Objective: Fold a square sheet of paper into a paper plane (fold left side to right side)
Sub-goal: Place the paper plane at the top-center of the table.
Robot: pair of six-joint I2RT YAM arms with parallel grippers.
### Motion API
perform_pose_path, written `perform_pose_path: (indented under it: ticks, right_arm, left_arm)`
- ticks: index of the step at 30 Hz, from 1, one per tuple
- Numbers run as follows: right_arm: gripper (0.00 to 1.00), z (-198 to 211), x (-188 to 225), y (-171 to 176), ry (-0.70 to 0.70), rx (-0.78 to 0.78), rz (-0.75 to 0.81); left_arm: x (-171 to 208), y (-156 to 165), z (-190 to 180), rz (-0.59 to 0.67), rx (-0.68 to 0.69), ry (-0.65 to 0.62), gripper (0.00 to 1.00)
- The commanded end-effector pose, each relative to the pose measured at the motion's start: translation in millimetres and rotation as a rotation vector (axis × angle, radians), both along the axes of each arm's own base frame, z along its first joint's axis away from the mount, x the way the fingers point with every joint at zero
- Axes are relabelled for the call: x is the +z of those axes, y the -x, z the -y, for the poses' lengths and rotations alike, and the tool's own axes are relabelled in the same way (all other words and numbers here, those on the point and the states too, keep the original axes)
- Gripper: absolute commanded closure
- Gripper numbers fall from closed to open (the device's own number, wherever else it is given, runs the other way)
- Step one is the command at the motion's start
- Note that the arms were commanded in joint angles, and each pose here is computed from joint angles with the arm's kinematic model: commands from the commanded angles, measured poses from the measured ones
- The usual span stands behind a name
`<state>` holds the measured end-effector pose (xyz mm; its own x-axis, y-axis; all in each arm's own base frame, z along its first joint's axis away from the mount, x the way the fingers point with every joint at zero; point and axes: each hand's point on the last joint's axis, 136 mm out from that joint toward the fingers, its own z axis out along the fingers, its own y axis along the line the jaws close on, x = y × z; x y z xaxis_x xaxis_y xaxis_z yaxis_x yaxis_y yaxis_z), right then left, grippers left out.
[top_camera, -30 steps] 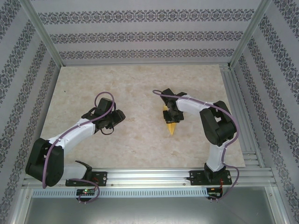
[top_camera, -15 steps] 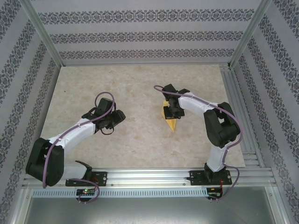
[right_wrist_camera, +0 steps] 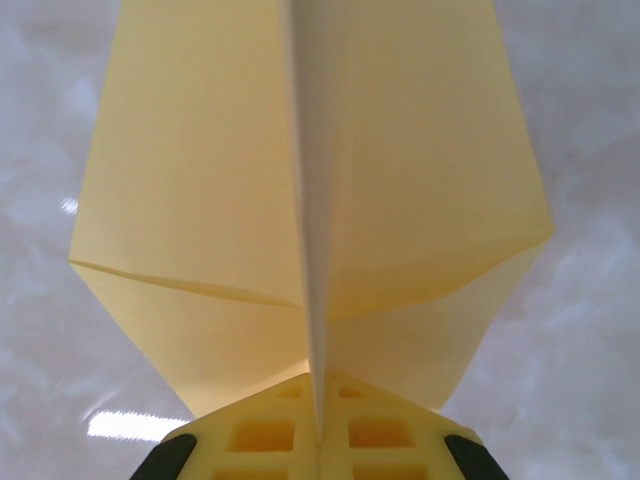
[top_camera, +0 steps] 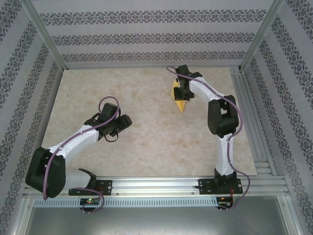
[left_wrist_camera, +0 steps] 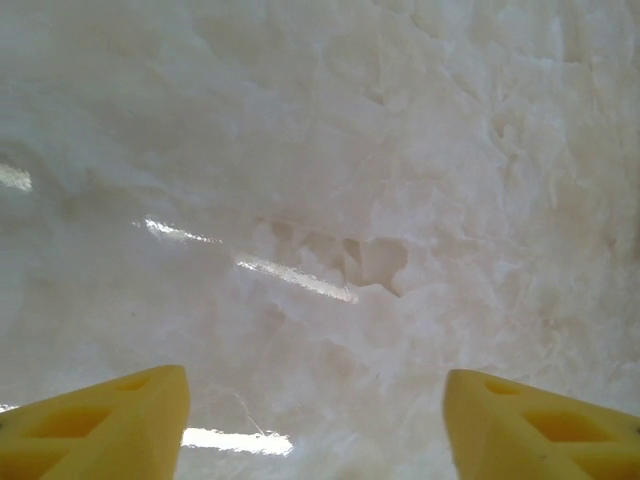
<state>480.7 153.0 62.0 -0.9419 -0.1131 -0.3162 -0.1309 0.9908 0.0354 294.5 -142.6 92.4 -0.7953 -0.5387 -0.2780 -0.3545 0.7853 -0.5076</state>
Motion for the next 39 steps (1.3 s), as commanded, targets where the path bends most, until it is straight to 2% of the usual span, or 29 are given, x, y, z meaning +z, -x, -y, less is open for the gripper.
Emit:
perform_pose_path:
  ticks: [1,6,10,23,30,39]
  right_arm:
    - [0.95,6.8,-4.9,-9.1,0.027,0.013,-0.026]
    - [0.95,8.0,-14.1,-18.3,0.047,0.017,-0.047]
    - [0.94,6.0,-18.6,-21.1,0.037,0.020,-0.064]
    - [0.86,5.5,-36.9,-26.4,0.042,-0.003,-0.121]
    - [0.82,5.1,-22.1,-29.3,0.042,0.000,-0.101]
    - [0.72,5.4,6.8,-29.0,0.044,-0.001,-0.055]
  left_arm:
    - [12.8,-1.7,-11.3,0.031,0.026,-0.030,0.20]
    - [13.4,0.1,-16.4,0.031,0.040,-0.048,0.04]
    - [13.4,0.5,-15.7,0.029,0.034,-0.050,0.01]
    - [15.8,0.3,-14.2,0.025,0.019,-0.051,0.00]
    - [17.3,-0.9,-13.1,0.025,0.016,-0.050,0.00]
    - [18.2,-2.2,-12.6,0.023,0.015,-0.051,0.00]
